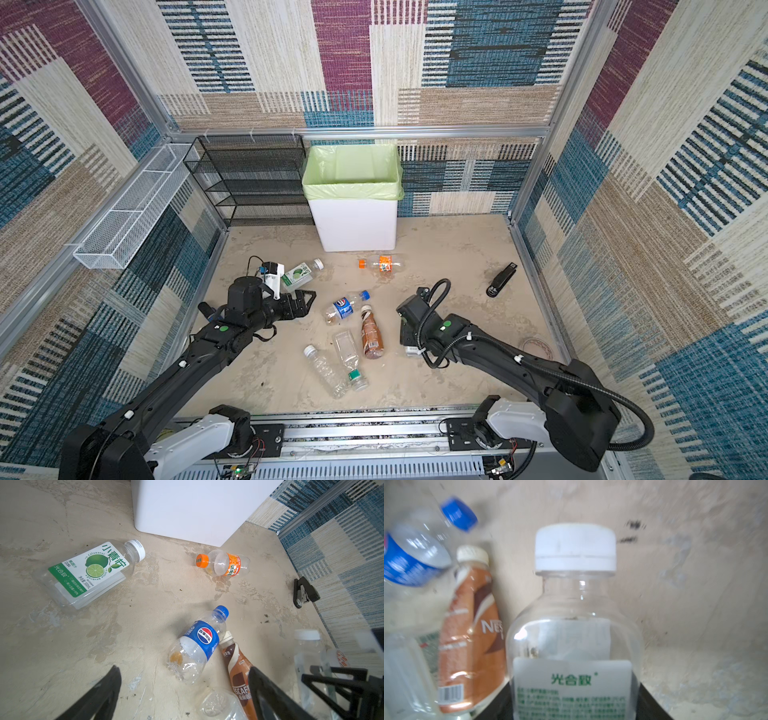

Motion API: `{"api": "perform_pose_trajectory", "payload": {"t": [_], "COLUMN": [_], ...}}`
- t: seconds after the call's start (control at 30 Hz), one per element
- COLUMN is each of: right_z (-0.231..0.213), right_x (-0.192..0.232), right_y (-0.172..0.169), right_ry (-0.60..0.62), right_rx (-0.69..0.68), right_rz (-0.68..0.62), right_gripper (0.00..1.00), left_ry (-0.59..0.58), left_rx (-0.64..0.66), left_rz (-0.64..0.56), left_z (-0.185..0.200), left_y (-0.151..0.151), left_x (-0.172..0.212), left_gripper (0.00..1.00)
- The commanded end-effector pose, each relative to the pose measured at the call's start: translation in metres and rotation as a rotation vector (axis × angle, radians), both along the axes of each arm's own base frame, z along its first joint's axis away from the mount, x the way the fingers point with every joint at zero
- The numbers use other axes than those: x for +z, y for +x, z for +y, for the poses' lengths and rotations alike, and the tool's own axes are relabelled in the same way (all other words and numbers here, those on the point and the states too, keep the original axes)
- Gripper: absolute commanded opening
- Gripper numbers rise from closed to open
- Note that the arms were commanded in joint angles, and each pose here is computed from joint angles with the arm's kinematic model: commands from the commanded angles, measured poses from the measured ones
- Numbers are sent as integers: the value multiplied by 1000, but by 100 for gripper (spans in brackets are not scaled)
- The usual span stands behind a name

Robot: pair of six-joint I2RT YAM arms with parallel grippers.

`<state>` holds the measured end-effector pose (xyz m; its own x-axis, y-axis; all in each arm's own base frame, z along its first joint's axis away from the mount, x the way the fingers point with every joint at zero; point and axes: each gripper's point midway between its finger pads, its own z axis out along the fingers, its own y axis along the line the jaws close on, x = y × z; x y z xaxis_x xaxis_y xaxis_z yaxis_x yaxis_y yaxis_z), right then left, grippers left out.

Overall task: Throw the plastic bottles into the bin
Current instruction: 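Lift the white-cap bottle with the right gripper and release it over the bin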

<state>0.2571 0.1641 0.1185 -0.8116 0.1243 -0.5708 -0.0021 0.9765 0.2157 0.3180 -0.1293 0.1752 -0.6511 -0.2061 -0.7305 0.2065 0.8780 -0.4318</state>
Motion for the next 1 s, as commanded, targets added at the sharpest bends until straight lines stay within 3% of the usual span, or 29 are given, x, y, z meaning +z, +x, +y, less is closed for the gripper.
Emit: {"api": "perform_pose_trajectory", "payload": {"t": [0.0,0.13,0.23,0.47,0.63,0.73,0.8,0.83,0.87,0.9,0.93,0.97], "right_z": [-5,-15,-21,-33,-30,-22,-10,4,21,44,66,77], "right_x": [73,167,234,381,441,462,475,483,492,495,485,468], "right_y": [44,67,67,13,-21,-23,-2,28,66,120,184,217], "right_ry": [58,72,74,105,66,75,77,73,80,104,159,174], "right_rx": [-2,-2,-5,32,37,15,-7,-6,23,114,209,251], "right_rz": [-312,-663,-908,-1556,-1912,-2047,-2058,-1993,-1879,-1697,-1422,-1285], "right_gripper": [60,60,59,59,58,58,58,59,60,64,67,72], "left_ry": [-13,-19,-12,-17,-4,5,6,7,8,10,10,14], "left_rx": [-14,-23,-13,-14,10,23,34,37,38,39,39,38], "left_rz": [-30,-41,-51,-105,-136,-157,-173,-177,-178,-180,-185,-182], "left_z": [-3,-4,-2,0,8,12,14,15,15,15,15,15], "left_y": [2,1,0,-5,-13,-17,-19,-20,-20,-20,-19,-20], "left_x": [10,12,15,34,45,51,56,56,57,58,61,61], "left_gripper": [96,96,96,96,96,96,95,95,95,95,95,95]}}
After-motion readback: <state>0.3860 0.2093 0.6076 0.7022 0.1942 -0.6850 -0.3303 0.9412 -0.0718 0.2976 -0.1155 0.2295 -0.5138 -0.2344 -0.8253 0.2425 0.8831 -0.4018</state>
